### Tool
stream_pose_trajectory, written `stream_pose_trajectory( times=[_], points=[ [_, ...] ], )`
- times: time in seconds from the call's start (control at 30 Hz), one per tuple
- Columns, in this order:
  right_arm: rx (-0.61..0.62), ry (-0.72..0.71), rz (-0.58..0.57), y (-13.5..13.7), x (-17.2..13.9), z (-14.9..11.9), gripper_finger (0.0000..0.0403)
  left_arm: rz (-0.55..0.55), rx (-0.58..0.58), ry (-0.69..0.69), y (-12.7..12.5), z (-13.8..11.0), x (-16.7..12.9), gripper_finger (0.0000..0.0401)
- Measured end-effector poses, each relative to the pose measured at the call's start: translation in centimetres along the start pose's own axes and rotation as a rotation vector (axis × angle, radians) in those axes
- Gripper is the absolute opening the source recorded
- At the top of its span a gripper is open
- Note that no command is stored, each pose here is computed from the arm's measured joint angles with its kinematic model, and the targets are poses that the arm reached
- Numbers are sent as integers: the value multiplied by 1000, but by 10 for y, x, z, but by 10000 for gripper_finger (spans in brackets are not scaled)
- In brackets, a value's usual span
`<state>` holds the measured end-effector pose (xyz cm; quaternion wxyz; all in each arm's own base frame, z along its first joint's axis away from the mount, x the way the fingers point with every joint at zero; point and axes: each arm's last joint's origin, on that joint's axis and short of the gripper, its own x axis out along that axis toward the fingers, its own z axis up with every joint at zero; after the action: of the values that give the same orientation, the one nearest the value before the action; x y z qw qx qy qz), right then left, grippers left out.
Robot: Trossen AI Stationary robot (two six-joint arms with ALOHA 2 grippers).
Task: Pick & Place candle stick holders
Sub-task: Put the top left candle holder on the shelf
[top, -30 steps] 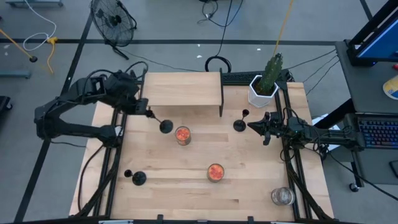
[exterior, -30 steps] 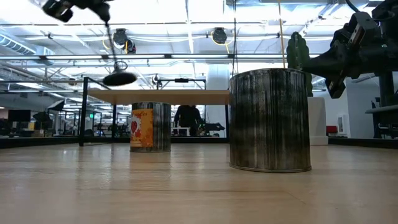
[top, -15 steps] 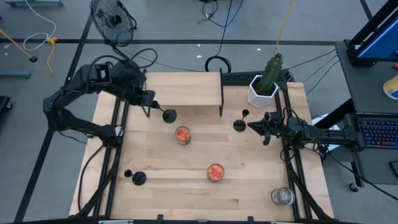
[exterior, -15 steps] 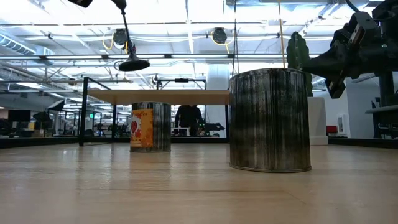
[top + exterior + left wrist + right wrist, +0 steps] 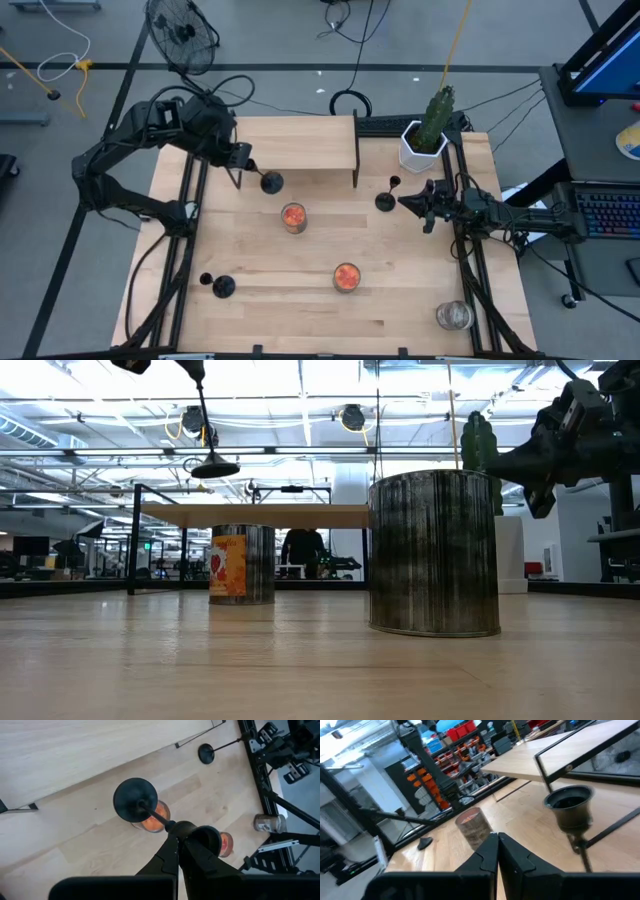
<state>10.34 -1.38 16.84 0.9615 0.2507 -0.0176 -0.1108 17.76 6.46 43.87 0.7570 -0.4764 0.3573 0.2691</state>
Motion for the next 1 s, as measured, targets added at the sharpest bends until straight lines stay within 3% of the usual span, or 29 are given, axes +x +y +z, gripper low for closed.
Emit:
stream_pose_trajectory(
  times=[0.17, 0.4, 0.7, 0.8, 1.0],
  points=[
    [119, -27, 11, 1, 0, 3, 4, 0, -8, 0, 0, 0, 0, 3],
    [238, -204, 87, 9, -2, 19, 4, 4, -25, -11, 0, 0, 0, 3],
    [212, -393, 150, 18, 1, 36, 4, 11, -42, -26, 0, 1, 0, 3],
    [152, -351, 150, 22, 8, 37, 4, 11, -45, -27, 0, 1, 0, 3],
    [-37, -291, 240, 49, 30, 68, 4, 18, -53, -37, 0, 1, 0, 3]
  ],
)
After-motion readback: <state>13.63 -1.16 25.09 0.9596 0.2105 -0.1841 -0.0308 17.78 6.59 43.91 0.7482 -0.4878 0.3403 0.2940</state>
